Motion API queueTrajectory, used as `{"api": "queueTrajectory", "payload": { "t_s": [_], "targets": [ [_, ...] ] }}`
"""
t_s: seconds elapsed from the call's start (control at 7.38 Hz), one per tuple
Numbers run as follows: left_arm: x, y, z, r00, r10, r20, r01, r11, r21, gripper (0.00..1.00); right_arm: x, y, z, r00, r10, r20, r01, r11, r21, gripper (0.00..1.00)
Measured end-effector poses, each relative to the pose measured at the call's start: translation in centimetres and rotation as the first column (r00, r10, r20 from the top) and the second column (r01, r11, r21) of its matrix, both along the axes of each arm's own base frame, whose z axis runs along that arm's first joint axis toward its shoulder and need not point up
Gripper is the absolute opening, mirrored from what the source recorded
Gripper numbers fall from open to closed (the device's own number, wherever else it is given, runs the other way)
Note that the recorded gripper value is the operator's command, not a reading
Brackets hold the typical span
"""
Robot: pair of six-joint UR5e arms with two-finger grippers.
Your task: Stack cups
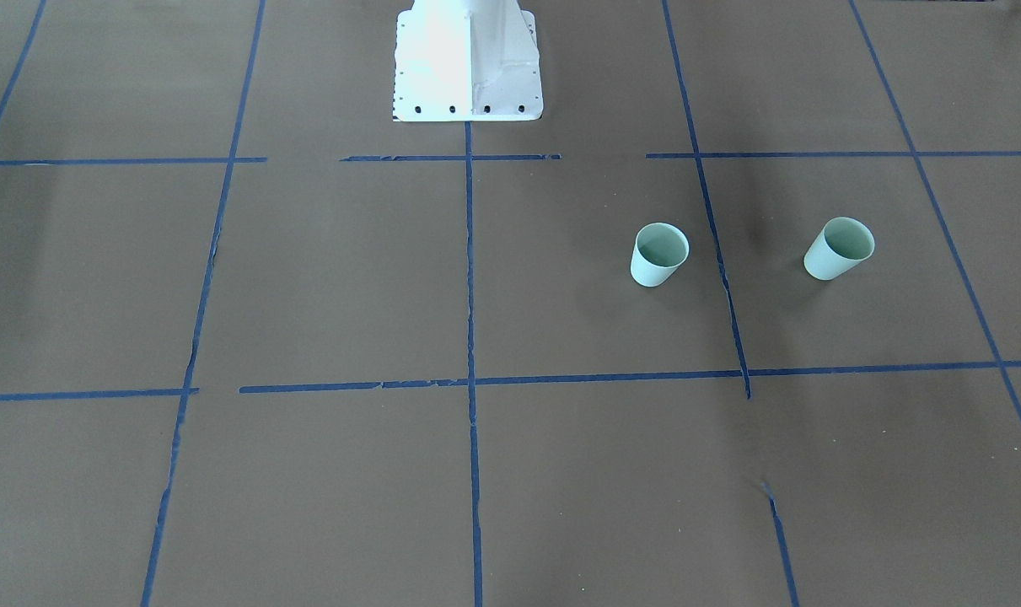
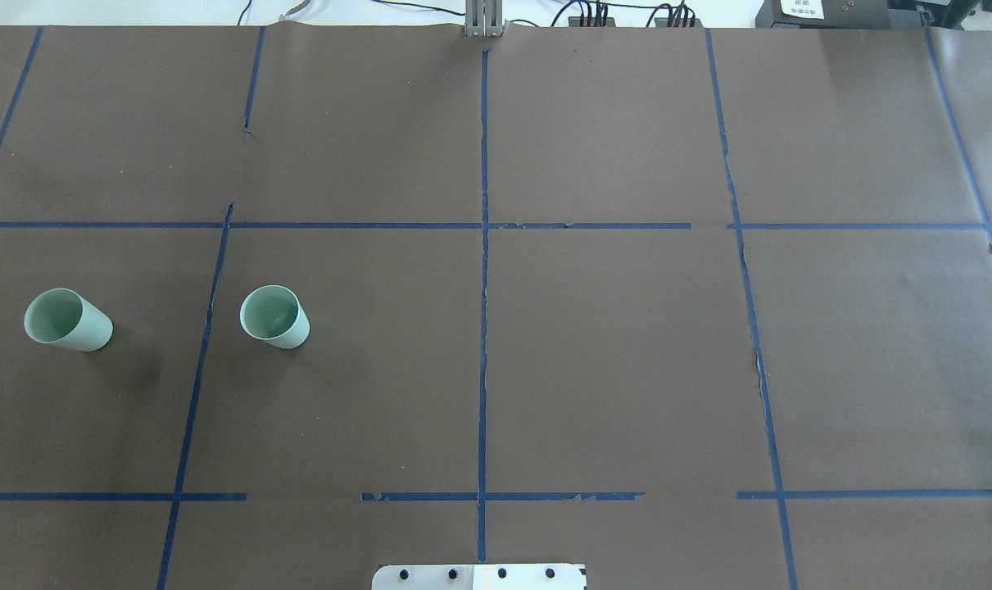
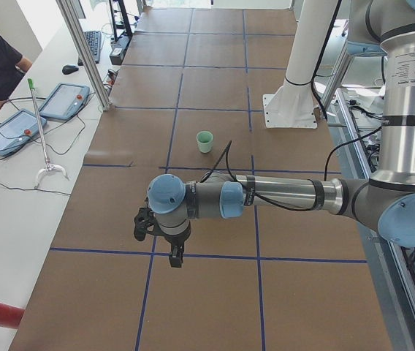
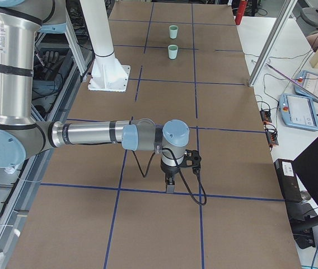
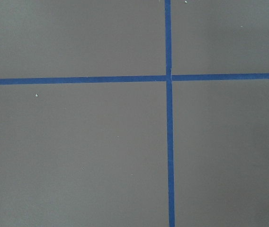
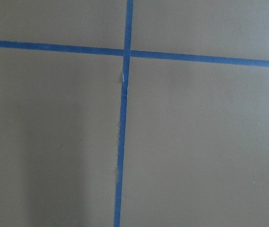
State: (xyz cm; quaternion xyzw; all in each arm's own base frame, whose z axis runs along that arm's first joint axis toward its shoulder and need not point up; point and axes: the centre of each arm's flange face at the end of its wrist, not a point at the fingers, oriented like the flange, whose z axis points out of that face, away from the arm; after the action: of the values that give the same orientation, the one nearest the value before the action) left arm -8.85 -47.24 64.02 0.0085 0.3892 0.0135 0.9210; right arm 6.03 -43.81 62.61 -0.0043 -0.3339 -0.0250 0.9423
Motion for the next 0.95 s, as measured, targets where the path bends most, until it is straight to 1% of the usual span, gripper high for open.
{"api": "queueTrajectory", "payload": {
  "t_s": [0.41,0.95],
  "targets": [
    [0.0,0.01,-0.05,1.0,-0.003,-0.001,0.003,1.0,-0.004,1.0,-0.02,0.0,-0.01,1.0,0.0,0.0,0.0,1.0,0.0,1.0],
    [0.38,-0.45,-0.92,1.0,0.002,0.0,-0.002,1.0,0.012,1.0,0.0,0.0,-0.01,1.0,0.0,0.0,0.0,1.0,0.0,1.0]
  ]
}}
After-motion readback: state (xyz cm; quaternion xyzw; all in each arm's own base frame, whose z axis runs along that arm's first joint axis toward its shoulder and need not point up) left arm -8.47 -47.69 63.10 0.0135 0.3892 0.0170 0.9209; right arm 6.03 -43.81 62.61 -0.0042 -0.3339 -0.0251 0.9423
